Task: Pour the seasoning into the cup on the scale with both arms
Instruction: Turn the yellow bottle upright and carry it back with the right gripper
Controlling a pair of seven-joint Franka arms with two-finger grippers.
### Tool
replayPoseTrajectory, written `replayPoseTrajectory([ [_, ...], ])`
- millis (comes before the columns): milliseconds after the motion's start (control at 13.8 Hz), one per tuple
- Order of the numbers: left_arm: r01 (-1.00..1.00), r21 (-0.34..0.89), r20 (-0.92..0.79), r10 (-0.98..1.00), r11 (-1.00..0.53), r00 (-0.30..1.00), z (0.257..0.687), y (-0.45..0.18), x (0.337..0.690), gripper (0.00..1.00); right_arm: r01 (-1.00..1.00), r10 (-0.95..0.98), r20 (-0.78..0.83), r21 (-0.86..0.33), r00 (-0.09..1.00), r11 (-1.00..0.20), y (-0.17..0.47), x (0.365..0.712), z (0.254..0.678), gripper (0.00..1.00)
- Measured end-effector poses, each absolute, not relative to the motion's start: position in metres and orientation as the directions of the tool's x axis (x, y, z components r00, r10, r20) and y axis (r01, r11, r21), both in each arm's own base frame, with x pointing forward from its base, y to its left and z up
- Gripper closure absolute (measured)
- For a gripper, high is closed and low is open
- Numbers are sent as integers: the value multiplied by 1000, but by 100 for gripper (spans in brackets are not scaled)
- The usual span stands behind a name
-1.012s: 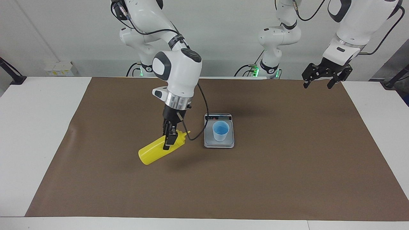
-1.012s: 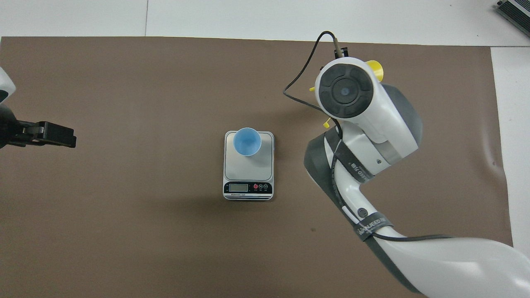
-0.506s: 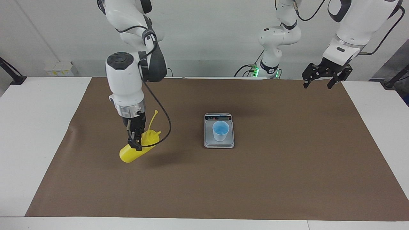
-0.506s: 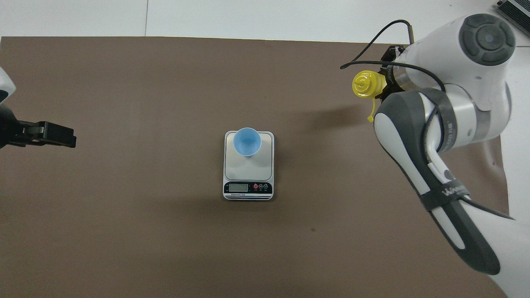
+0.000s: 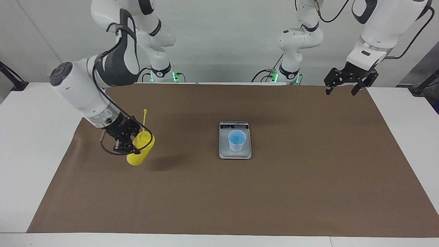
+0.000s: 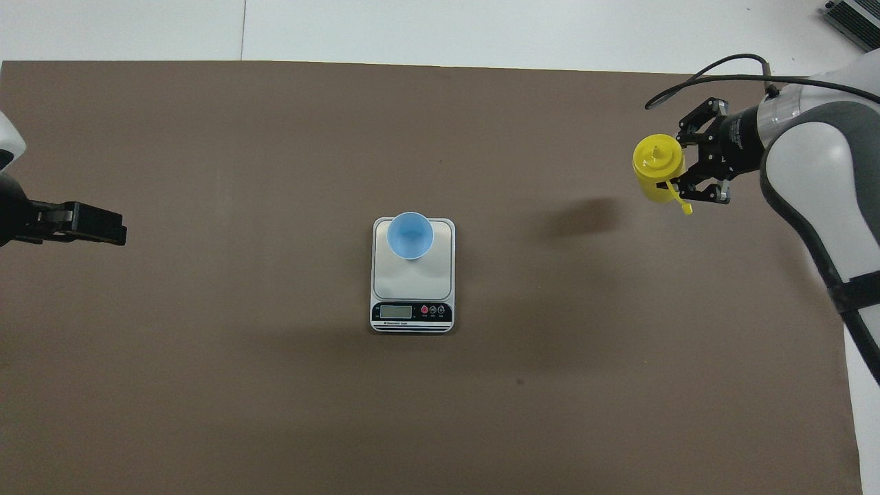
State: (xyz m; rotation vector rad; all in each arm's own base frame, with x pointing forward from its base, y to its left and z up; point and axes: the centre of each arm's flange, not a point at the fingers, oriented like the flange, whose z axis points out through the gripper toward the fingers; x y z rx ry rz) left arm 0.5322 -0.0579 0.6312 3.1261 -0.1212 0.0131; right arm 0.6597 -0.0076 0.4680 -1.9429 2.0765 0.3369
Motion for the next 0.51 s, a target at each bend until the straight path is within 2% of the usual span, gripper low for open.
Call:
replayPoseTrajectory([
  [506,-77,13,9,-77,-997,997,631,-58,532,0,-998,-852,-519,27,-65,59,-93,624,415,48],
])
